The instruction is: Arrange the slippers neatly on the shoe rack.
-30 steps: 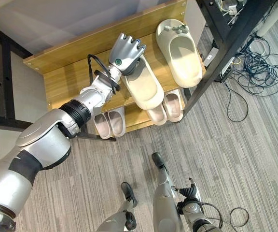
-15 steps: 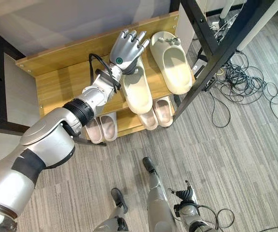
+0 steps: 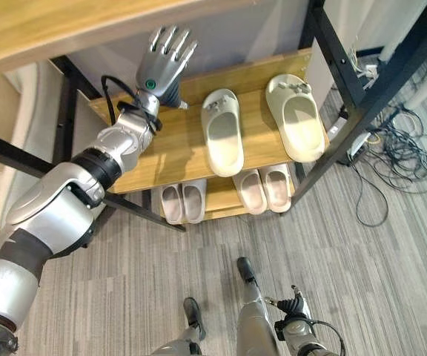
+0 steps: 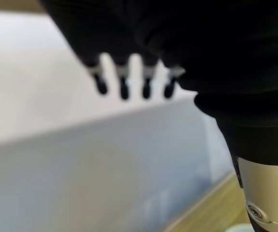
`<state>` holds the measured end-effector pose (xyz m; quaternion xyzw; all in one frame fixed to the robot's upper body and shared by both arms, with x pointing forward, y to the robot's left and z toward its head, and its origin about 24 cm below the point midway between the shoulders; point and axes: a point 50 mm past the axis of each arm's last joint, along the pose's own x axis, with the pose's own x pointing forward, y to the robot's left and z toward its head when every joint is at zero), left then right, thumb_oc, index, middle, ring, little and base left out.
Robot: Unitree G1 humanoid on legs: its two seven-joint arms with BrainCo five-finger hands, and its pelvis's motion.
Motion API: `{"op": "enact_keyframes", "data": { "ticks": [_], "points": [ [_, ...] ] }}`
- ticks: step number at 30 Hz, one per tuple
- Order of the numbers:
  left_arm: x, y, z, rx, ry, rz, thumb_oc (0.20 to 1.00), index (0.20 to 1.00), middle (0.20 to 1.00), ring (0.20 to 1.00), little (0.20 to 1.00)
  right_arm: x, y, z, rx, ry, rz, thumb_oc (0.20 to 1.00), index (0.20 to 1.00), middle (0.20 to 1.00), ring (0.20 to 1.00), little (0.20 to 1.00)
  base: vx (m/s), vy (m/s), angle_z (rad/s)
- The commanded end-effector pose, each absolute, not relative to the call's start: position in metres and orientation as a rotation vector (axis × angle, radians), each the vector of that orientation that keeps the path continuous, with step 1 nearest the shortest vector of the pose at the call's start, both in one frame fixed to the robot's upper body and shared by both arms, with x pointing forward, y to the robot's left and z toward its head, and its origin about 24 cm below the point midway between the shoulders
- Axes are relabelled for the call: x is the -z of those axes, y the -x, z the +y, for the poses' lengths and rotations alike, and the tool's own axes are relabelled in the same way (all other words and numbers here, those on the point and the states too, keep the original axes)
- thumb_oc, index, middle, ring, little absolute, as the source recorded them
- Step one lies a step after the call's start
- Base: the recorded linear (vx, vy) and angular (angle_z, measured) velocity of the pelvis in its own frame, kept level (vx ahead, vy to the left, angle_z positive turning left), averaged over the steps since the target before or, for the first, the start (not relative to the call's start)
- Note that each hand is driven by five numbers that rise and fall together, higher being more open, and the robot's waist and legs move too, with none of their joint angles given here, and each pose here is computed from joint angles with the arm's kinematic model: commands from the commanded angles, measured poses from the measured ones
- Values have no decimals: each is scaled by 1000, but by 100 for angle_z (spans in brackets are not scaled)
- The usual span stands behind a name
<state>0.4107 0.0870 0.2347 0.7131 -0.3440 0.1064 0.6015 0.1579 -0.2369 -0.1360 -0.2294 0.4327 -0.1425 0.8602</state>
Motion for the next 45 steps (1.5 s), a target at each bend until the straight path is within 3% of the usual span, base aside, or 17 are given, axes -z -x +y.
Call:
{"op": "enact_keyframes", "data": {
  "ticks": [1,7,16,45],
  "points": [
    [-269,-412,101,-313,-1521,-791,1000,1000,1000,1000,1000,135,-152,-251,361,472,941,1000,1000,1000,1000,1000,-22,16,20],
    [-199,-402,87,-60,-1142,-599,1000,1000,1000,1000,1000,136,-151,-252,398,440,966,1000,1000,1000,1000,1000,-28,38,7],
    [-146,-397,54,64,-994,-377,1000,1000,1000,1000,1000,132,-161,-254,394,470,959,1000,1000,1000,1000,1000,-8,8,-1],
    [-157,-394,10,134,-964,-392,1000,1000,1000,1000,1000,130,-155,-267,384,544,984,1000,1000,1000,1000,1000,5,-5,-3]
  ]
}}
